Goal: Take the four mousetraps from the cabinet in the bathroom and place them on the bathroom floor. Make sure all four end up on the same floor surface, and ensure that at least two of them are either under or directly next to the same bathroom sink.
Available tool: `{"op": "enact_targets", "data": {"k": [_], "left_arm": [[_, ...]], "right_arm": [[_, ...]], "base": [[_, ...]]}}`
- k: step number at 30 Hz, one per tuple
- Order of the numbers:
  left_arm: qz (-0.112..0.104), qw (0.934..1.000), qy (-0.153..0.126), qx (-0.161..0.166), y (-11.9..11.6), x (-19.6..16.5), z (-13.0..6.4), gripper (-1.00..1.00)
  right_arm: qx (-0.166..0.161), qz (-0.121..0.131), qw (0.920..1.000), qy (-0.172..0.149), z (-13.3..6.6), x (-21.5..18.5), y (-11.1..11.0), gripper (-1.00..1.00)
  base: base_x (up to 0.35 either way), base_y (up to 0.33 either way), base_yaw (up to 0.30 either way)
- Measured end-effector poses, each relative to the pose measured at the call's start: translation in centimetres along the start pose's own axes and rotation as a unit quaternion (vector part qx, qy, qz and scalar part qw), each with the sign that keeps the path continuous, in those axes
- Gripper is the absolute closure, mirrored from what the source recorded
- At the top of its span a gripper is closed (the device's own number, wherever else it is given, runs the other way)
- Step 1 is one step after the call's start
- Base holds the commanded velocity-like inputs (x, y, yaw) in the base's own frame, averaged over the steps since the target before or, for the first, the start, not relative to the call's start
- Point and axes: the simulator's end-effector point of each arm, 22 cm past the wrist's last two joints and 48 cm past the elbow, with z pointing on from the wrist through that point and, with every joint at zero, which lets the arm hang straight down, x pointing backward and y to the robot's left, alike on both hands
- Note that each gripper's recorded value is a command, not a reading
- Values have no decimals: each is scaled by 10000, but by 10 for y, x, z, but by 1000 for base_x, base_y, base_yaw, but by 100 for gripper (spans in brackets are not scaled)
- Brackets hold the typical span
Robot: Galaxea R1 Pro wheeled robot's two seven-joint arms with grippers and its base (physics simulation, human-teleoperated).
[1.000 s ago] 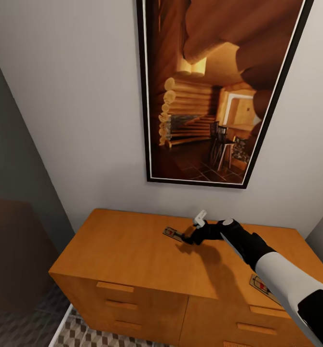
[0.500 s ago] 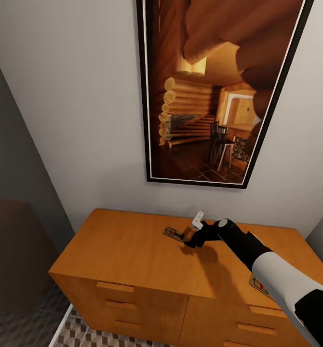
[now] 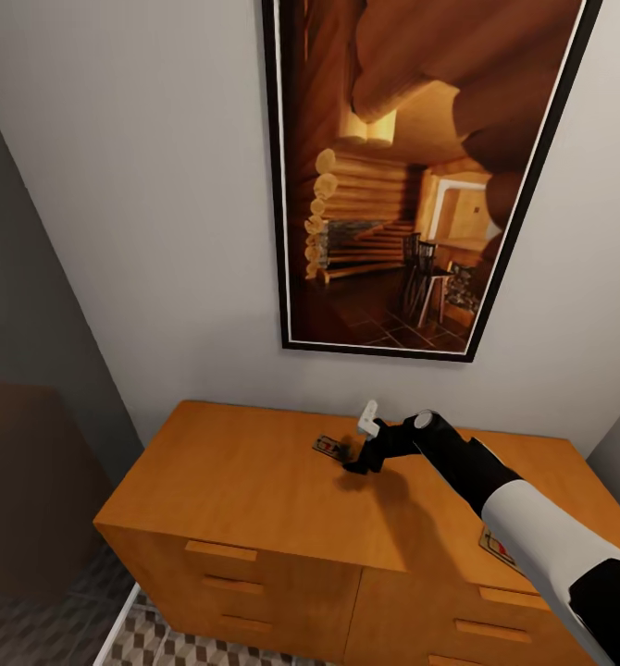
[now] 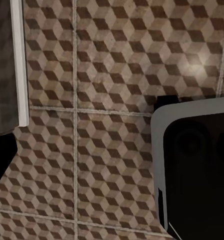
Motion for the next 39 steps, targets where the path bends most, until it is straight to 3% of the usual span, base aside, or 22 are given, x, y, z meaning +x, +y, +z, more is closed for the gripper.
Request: {"op": "enact_targets", "data": {"k": [16, 22, 27, 39], "left_arm": [[2, 10000, -1, 7, -1, 0, 0, -100], [1, 10000, 0, 13, -2, 0, 0, -100], [-4, 10000, 2, 33, -5, 0, 0, -100], [-5, 10000, 4, 38, -6, 0, 0, -100]], "right_arm": [[-148, -359, 9983, -430, -7, -29, 7, -100], [-593, -478, 9954, -577, -11, -33, 25, -100], [-898, -462, 9923, -713, -16, -36, 36, -100], [-1026, -203, 9848, -1388, -33, -56, 32, -100]], "base": [[0, 0, 0], [0, 0, 0], [0, 0, 0], [0, 0, 0]]}}
